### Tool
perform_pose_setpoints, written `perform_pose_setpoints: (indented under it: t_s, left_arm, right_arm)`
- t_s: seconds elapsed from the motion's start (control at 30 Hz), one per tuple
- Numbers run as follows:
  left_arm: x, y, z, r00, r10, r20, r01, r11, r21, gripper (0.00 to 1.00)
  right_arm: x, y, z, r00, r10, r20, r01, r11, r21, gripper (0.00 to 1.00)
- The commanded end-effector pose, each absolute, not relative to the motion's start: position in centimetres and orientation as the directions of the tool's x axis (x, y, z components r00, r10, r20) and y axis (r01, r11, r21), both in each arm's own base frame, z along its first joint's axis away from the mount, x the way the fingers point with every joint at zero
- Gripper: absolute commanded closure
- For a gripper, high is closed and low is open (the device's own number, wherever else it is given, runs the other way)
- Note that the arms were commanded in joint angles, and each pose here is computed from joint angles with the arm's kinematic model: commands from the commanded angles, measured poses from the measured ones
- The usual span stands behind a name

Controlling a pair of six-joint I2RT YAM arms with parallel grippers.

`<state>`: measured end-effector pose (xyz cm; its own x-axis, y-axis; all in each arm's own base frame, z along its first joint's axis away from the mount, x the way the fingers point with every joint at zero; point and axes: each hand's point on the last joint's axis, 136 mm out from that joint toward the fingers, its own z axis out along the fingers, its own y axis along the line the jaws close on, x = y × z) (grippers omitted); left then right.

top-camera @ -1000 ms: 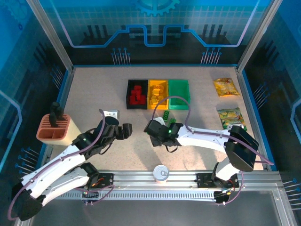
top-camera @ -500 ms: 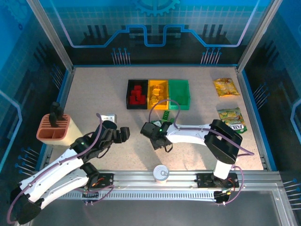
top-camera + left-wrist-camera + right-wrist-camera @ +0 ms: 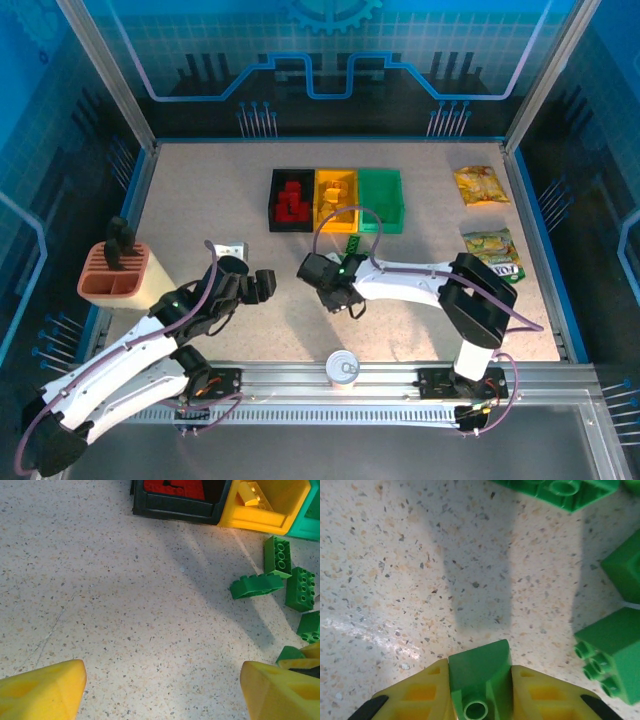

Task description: Sort the legos into containers by color

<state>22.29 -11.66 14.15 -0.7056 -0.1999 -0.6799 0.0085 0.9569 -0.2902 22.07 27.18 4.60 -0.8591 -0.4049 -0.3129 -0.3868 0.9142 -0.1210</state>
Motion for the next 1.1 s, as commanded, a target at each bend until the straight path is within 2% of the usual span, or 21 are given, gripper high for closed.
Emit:
perform_pose_setpoints:
  t_s: [0.0,0.2,0.43,0.8,0.9,0.93,1.0,1.03,1.07]
  left_arm:
    - [22.3,-11.3,13.9,-0.708,-0.214,-0.673,-0.015,0.957,-0.289,0.18]
    - [21.8,-11.2,13.5,-0.724,-0.214,-0.655,-0.017,0.956,-0.294,0.19]
    - [21.0,-11.8,12.3,-0.751,-0.247,-0.613,-0.025,0.937,-0.347,0.19]
    - [19.5,-13.1,9.9,-0.797,-0.259,-0.546,-0.028,0.919,-0.394,0.2]
    - [19.3,-13.2,9.8,-0.802,-0.251,-0.542,-0.025,0.921,-0.389,0.2]
    - [19.2,-13.2,9.8,-0.802,-0.25,-0.542,-0.026,0.921,-0.388,0.2]
    - [19.2,-13.2,9.8,-0.803,-0.247,-0.543,-0.022,0.922,-0.387,0.2]
    - [19.2,-13.4,9.9,-0.804,-0.241,-0.544,-0.014,0.922,-0.388,0.2]
    - [19.2,-13.6,10.0,-0.805,-0.235,-0.544,-0.006,0.921,-0.39,0.2]
  right_arm:
    - [24.1,26.5,8.3,-0.84,-0.388,-0.379,-0.373,0.921,-0.117,0.74]
    - [28.5,23.6,13.3,-0.821,-0.327,-0.468,-0.32,0.942,-0.097,0.74]
    - [35.8,18.8,18.0,-0.818,-0.165,-0.552,-0.198,0.98,0.001,0.74]
    - [43.7,16.3,16.1,-0.864,-0.077,-0.497,-0.095,0.995,0.01,0.72]
    - [44.6,16.4,15.9,-0.869,-0.064,-0.491,-0.081,0.997,0.013,0.63]
    - [44.8,16.3,15.8,-0.869,-0.063,-0.492,-0.078,0.997,0.011,0.56]
    - [45.0,16.2,16.0,-0.868,-0.064,-0.493,-0.073,0.997,-0.001,0.35]
    - [45.0,16.3,16.2,-0.869,-0.064,-0.49,-0.073,0.997,0.0,0.29]
    - [44.8,16.4,16.5,-0.868,-0.063,-0.492,-0.074,0.997,0.003,0.28]
